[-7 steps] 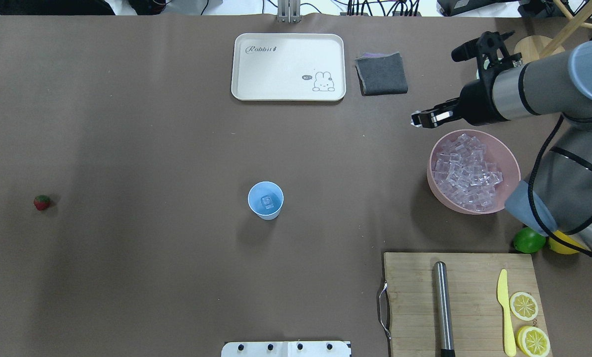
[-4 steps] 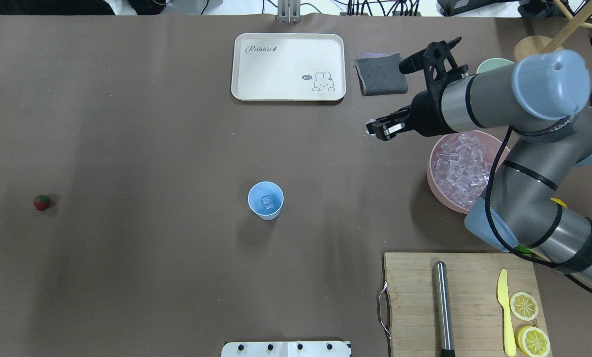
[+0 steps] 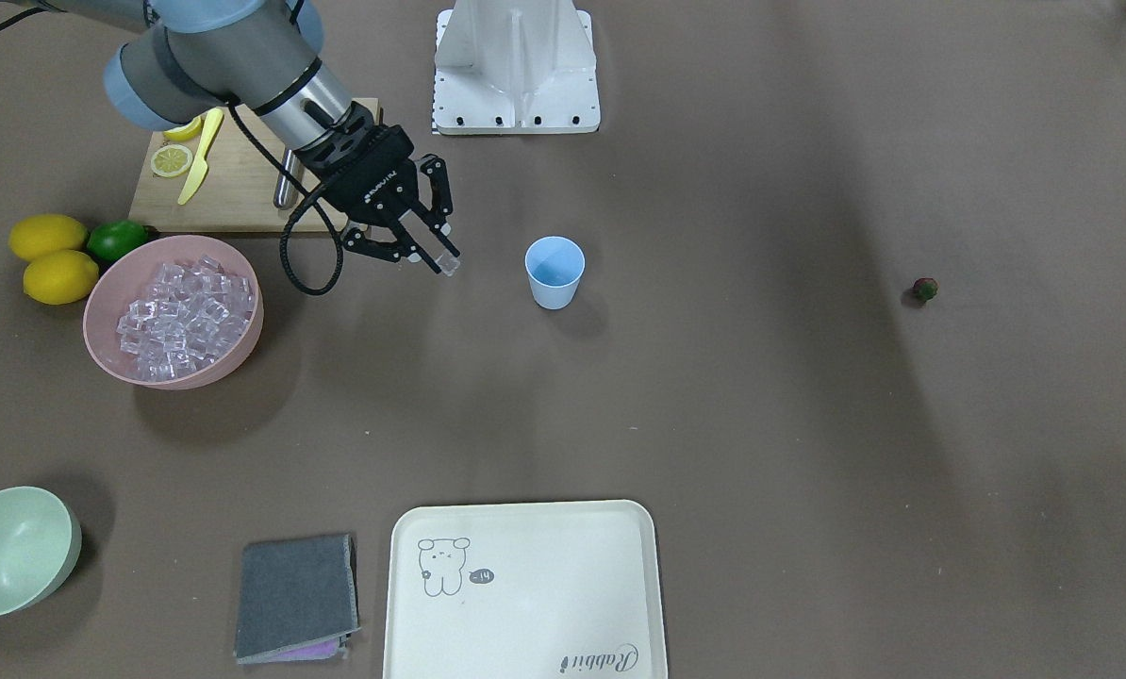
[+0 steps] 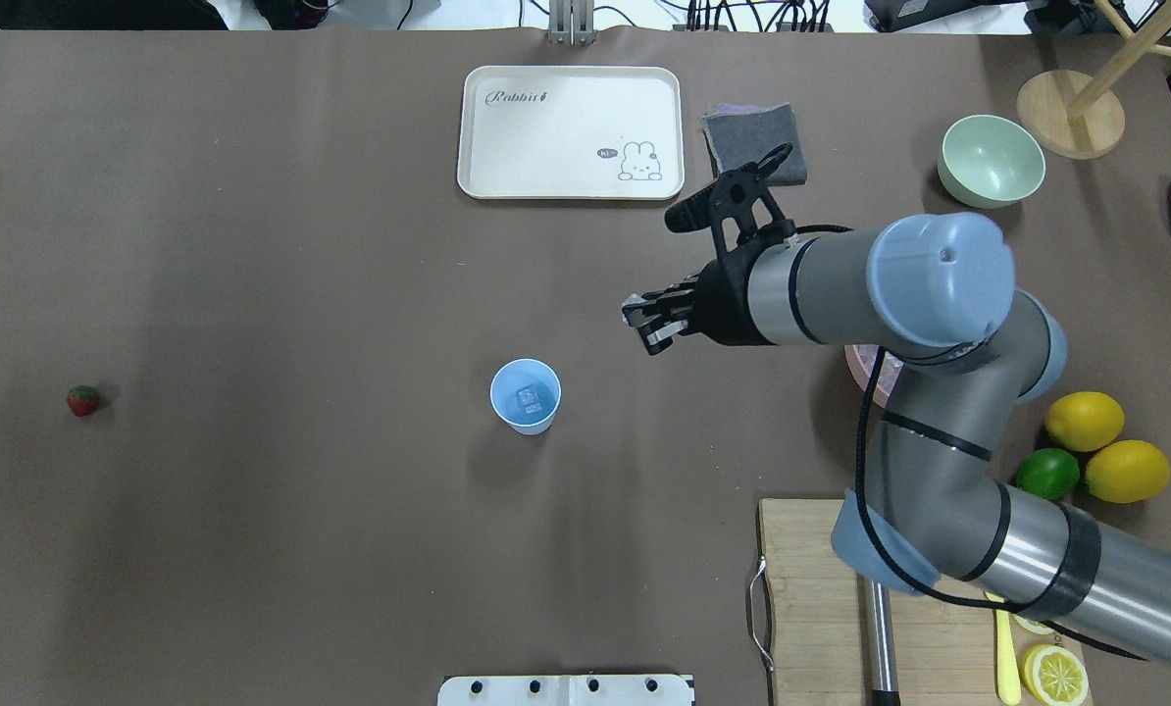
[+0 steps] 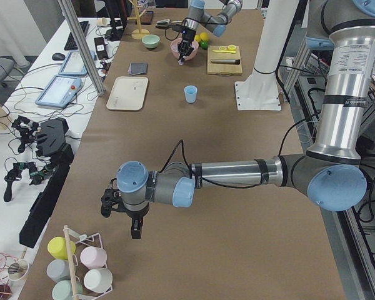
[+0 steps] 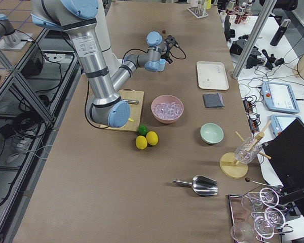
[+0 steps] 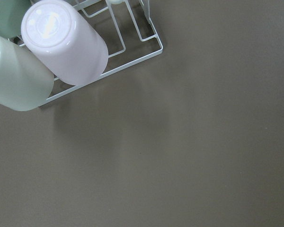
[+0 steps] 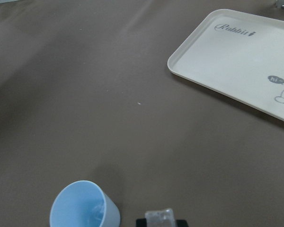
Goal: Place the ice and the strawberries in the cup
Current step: 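Carry the second ice cube to the light-blue cup, then open the right gripper above the cup to release the cube, then move the right gripper back over the pink bowl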
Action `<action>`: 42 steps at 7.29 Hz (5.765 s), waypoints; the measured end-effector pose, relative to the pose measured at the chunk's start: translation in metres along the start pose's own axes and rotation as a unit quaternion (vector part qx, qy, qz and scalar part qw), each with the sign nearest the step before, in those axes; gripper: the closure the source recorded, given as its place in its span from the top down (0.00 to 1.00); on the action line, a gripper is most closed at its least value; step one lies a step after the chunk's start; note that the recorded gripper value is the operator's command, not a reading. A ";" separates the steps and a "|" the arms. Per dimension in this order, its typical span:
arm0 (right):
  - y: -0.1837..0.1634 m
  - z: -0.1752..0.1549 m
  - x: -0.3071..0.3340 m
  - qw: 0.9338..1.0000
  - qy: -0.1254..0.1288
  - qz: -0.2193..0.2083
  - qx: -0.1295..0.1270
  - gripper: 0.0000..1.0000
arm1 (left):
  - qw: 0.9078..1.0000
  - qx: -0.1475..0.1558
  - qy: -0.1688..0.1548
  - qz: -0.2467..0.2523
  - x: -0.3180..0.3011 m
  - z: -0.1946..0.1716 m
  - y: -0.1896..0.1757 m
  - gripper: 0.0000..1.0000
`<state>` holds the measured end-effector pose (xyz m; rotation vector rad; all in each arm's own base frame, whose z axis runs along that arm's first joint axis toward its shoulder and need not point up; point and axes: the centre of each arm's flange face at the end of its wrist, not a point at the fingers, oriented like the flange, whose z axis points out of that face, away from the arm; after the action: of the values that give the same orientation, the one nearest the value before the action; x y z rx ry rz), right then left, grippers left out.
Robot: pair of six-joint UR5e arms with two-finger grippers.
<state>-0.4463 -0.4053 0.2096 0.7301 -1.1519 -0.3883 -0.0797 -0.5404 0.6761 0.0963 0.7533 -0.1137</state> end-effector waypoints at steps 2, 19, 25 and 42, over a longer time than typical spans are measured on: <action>0.017 0.019 -0.049 1.000 -0.003 -0.004 0.016 0.00 | 1.000 -0.001 0.001 -0.001 -0.001 0.001 0.001 0.98; 0.002 0.085 -0.086 0.999 0.027 -0.005 0.040 1.00 | 1.000 -0.012 -0.002 -0.009 -0.010 0.012 0.001 0.98; -0.025 0.038 0.046 0.996 0.043 0.045 0.064 0.99 | 1.000 -0.001 0.000 0.001 -0.004 0.006 -0.003 0.98; 0.037 -0.132 0.298 0.989 0.075 0.117 -0.046 0.82 | 0.999 0.037 0.004 0.039 0.008 -0.004 -0.014 0.98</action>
<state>-0.2157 -0.5229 0.4107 0.5266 -1.0560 -0.1838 -0.0783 -0.5539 0.6666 0.1966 0.7521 -0.0674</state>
